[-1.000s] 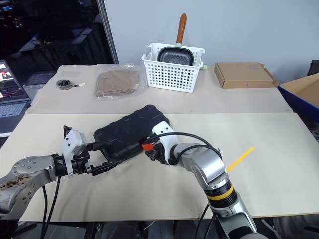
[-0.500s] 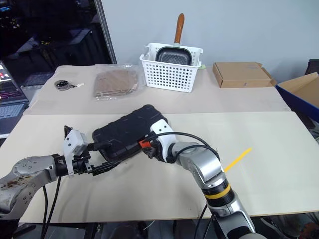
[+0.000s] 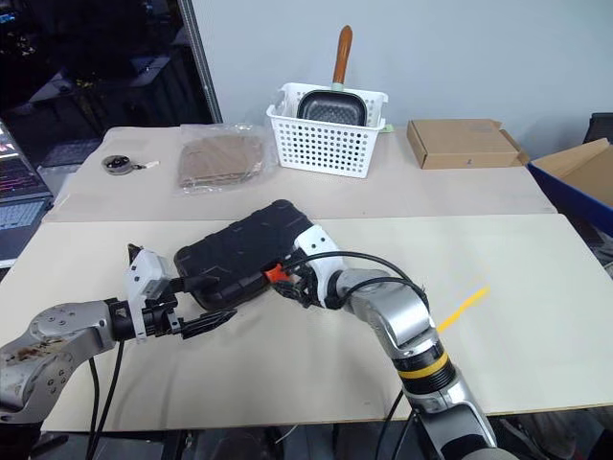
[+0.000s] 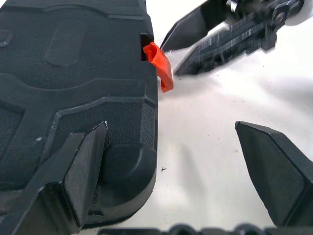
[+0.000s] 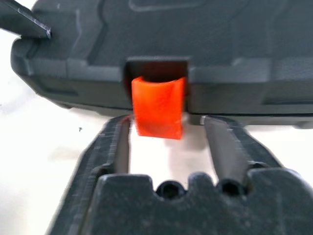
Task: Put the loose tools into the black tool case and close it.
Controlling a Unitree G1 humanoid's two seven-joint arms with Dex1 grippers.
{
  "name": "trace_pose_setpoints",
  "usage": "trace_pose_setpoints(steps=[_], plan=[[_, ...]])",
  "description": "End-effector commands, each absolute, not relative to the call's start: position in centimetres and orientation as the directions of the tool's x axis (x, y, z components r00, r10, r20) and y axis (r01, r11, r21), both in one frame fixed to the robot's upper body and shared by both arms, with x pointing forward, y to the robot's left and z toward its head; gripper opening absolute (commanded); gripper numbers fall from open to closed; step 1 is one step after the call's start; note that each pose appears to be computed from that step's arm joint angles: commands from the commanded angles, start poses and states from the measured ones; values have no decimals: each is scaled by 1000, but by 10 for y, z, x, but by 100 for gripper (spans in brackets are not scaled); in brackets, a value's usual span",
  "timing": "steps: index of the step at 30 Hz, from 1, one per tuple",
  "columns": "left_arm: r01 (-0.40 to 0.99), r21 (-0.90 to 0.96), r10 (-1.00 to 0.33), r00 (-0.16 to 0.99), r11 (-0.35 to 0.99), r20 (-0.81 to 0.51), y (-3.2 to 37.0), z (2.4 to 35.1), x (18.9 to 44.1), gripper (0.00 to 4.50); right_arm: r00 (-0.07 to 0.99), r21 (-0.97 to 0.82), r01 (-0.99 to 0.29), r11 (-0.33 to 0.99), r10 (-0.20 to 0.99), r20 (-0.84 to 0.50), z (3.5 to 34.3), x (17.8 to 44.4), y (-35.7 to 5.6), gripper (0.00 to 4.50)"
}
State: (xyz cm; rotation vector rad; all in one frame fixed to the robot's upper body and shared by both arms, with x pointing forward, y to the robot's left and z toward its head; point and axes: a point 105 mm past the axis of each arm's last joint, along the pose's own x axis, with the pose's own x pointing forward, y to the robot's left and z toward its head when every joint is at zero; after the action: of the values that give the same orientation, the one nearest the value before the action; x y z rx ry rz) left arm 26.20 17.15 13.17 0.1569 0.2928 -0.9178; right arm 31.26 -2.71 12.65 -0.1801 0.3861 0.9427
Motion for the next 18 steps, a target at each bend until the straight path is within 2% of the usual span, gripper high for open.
trace_pose_setpoints(steps=[1, 4, 12, 18], plan=[[788, -36, -750, 569, 615, -337, 174, 126, 261, 450, 484, 20, -848, 529, 790, -378, 138, 303, -26, 115], [785, -56, -744, 558, 617, -368, 176, 120, 259, 450, 464, 31, -854, 519, 789, -403, 133, 302, -22, 8], [780, -69, -737, 553, 622, -390, 177, 115, 257, 450, 473, 49, -839, 542, 770, -428, 117, 317, -4, 2], [777, -65, -733, 558, 626, -390, 176, 114, 258, 450, 511, 53, -820, 570, 771, -381, 118, 338, 17, 2]])
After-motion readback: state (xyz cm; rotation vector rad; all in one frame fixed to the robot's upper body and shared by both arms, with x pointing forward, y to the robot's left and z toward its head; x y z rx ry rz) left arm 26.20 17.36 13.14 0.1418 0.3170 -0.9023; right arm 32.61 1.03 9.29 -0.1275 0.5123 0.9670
